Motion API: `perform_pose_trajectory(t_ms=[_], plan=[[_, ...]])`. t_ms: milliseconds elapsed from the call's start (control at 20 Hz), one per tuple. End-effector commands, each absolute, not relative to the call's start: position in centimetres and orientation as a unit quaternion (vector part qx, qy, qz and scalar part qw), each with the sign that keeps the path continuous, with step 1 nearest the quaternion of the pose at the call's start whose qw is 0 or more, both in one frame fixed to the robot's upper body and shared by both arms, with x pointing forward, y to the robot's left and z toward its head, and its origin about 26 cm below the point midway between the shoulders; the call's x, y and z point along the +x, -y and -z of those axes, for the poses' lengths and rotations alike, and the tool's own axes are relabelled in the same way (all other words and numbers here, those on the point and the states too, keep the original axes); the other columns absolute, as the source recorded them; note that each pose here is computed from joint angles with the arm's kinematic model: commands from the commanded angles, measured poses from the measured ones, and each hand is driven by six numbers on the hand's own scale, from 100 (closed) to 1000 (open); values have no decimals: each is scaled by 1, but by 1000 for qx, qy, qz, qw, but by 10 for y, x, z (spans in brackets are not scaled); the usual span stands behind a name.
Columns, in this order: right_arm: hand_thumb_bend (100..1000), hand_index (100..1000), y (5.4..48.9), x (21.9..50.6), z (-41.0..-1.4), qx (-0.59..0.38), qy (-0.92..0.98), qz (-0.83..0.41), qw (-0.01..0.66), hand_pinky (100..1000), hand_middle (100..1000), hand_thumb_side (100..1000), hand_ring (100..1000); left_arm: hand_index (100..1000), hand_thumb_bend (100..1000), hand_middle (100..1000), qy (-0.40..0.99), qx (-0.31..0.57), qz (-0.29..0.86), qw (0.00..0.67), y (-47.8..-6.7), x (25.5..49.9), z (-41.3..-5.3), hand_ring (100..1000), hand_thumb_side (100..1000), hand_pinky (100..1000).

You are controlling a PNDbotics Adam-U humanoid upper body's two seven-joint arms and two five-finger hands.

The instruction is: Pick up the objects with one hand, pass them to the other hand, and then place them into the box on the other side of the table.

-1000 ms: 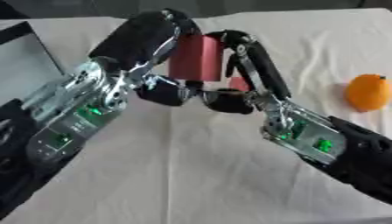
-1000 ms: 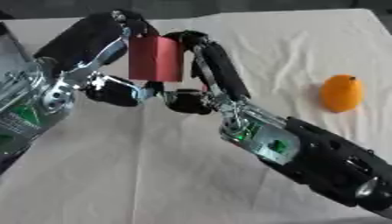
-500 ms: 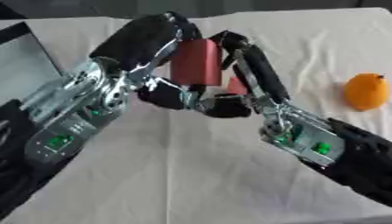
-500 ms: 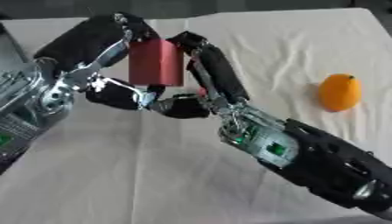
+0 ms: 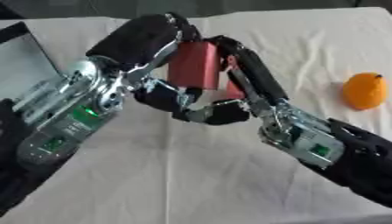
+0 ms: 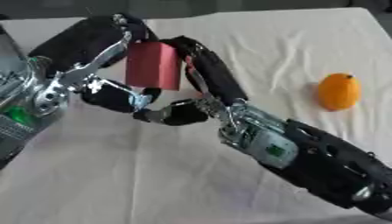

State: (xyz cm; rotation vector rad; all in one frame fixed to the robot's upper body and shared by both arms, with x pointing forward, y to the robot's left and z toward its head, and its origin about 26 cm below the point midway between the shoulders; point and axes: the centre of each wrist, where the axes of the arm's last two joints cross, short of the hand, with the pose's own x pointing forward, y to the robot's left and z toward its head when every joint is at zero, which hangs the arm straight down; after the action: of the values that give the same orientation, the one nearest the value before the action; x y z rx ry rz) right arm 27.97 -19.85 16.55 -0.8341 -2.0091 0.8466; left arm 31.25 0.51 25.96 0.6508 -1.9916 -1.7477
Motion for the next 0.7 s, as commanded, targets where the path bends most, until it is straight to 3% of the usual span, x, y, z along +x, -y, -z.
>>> perform_pose_trajectory(t_ms=[50,700], plan=[[813,858,203,279,-169,-349,783,-329,396,556,775,450,891,467,100,495,717,248,624,184,-11,310,-274,611,170,811],[761,846,211,275,-158,-383,763,-316,414,559,765,441,879,472,100,496,698,296,616,213,-54,321,-284,612,171,804]])
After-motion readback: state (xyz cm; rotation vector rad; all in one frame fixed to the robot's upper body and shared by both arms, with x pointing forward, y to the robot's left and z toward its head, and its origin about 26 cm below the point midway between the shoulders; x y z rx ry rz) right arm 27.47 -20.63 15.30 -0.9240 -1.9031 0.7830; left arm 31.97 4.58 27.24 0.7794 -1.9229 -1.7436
